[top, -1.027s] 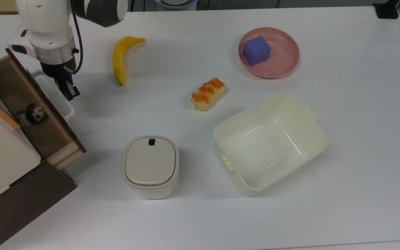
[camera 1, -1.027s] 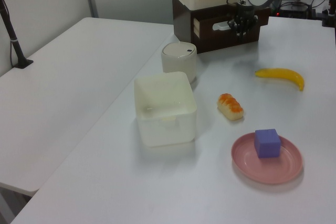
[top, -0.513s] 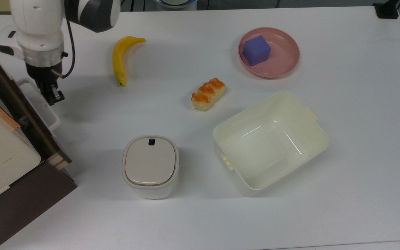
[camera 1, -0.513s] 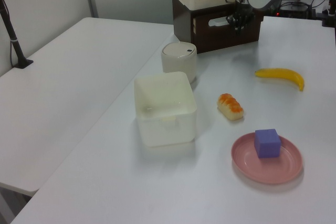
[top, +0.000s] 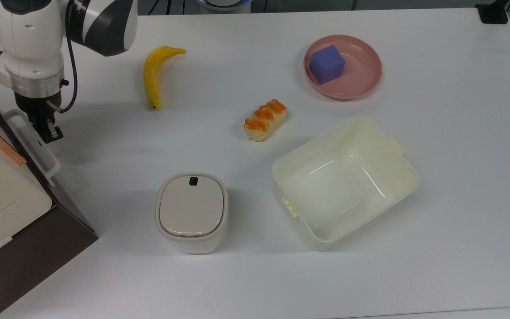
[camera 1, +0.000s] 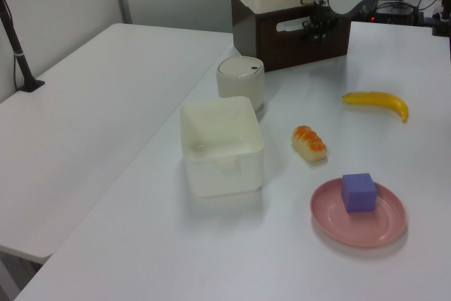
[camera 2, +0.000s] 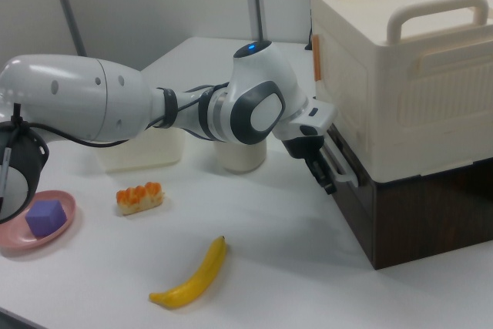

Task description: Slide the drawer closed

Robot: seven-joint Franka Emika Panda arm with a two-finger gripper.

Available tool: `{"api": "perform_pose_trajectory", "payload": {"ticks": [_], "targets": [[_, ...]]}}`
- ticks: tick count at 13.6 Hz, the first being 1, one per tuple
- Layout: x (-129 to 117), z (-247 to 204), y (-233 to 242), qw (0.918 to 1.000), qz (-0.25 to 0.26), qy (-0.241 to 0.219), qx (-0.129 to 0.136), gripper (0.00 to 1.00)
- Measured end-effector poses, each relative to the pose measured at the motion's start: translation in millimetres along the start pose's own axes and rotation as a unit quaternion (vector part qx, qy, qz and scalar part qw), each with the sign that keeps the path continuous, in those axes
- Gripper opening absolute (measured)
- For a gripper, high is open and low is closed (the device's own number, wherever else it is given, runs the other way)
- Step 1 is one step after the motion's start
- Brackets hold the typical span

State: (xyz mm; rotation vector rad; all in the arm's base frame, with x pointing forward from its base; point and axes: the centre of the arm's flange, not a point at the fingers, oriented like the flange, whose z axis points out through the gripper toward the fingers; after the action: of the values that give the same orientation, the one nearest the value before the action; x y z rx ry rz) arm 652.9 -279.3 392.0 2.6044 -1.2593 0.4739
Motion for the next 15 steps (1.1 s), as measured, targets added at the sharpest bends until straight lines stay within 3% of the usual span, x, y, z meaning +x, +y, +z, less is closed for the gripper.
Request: {"api": "perform_pose_trajectory", "payload": {"ticks": [10,11,13,15], "targets": [[-6,-4,-16,0.9995,-0.029,0.015,0.004,0.01],[-12,-7,-26,0.9989,-0.043,0.015,0.007,0.01],[-48,-28,-68,0.9961,-0.087,0.004,0.015,0.01],[-86,-57,-99,0.9911,-0.129,-0.032,0.005,0.01]]}}
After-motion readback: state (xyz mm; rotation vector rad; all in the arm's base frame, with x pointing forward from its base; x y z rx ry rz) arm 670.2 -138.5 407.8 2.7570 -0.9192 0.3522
